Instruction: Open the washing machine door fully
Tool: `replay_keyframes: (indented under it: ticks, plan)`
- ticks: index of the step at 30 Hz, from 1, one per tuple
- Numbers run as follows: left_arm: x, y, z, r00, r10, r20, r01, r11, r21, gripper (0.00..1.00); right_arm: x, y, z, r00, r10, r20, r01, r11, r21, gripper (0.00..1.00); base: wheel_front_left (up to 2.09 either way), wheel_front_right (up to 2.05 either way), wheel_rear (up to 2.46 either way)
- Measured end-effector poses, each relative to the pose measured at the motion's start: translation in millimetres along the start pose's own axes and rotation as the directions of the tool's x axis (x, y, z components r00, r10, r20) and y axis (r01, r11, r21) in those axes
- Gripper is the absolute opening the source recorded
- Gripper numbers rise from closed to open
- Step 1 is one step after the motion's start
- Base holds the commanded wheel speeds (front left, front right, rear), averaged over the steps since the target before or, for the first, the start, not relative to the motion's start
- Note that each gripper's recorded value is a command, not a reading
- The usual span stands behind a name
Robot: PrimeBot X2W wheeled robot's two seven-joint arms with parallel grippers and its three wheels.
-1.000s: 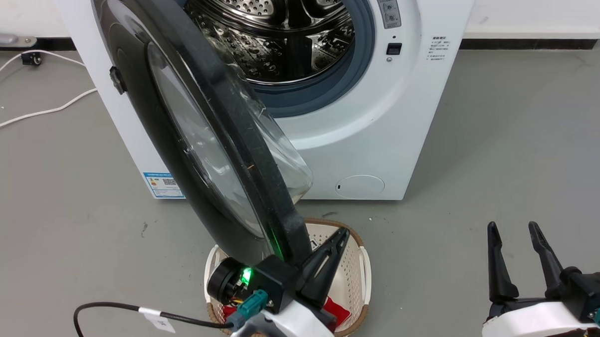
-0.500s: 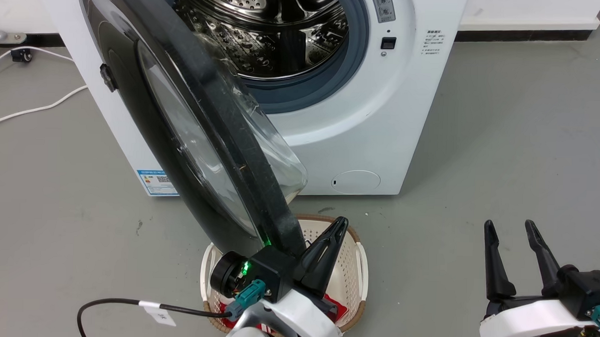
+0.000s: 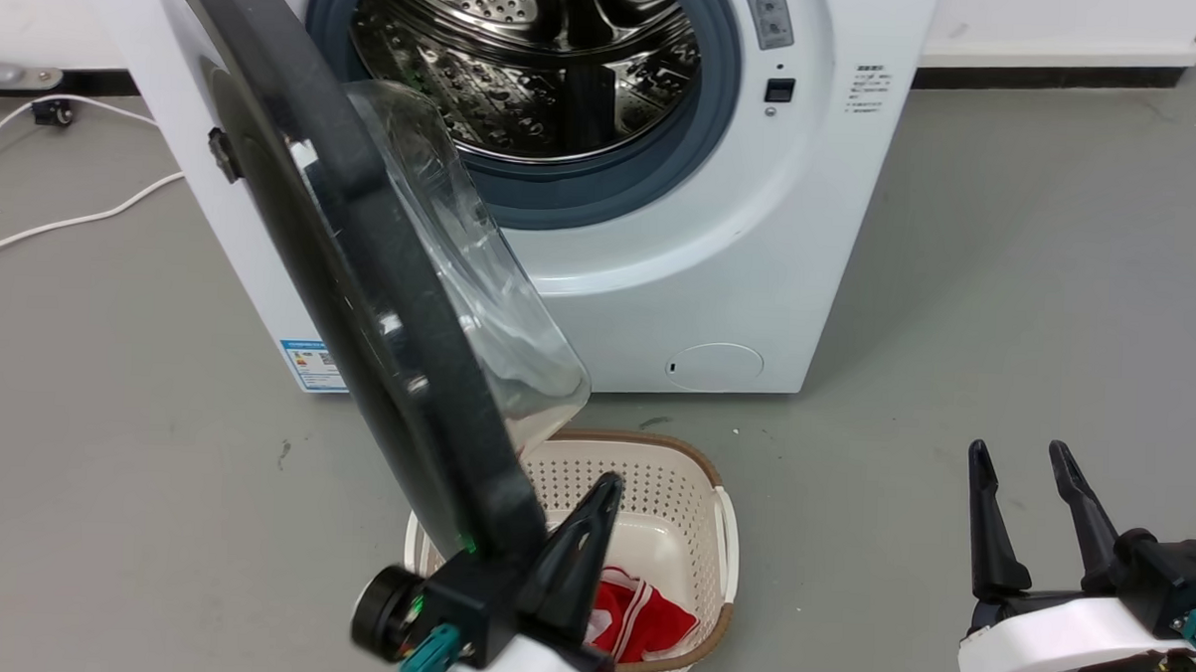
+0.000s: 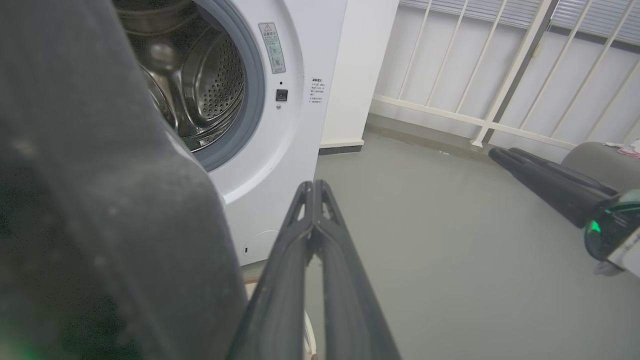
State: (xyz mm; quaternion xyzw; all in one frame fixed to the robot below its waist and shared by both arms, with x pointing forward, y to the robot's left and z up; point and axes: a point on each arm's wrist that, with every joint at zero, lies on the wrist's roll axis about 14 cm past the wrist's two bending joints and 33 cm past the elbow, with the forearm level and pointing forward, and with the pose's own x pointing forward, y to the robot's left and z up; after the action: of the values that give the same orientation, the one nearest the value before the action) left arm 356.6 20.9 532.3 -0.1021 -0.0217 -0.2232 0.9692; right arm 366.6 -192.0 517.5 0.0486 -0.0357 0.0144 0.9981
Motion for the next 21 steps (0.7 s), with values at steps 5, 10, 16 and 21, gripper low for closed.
replay_keyframes:
  ticks: [5, 10, 16, 21]
  plan:
    - [-21.5, 19.9, -1.4, 0.996, 0.093, -0.017, -0.093, 0.996, 0.002, 0.00, 4.1, 5.5, -0.1, 1.000, 0.017, 0.000, -0.017, 1.000, 0.002, 1.00, 0.00, 0.00, 0.00]
    - [-44.1, 39.4, 2.4, 0.982, 0.189, -0.018, -0.189, 0.982, 0.009, 0.00, 11.2, 15.9, 1.2, 0.999, 0.051, 0.003, -0.051, 0.999, -0.009, 1.00, 0.00, 0.00, 0.00]
    - [-76.0, 68.6, 4.4, 0.946, 0.322, -0.027, -0.321, 0.946, 0.030, 0.00, 20.3, 33.8, -0.6, 0.994, 0.106, -0.008, -0.106, 0.994, -0.014, 1.00, 0.00, 0.00, 0.00]
    - [-102.4, 90.7, 6.5, 0.907, 0.422, -0.024, -0.420, 0.906, 0.053, 0.00, 30.7, 53.0, -2.4, 0.987, 0.162, -0.014, -0.162, 0.987, -0.013, 1.00, 0.00, 0.00, 0.00]
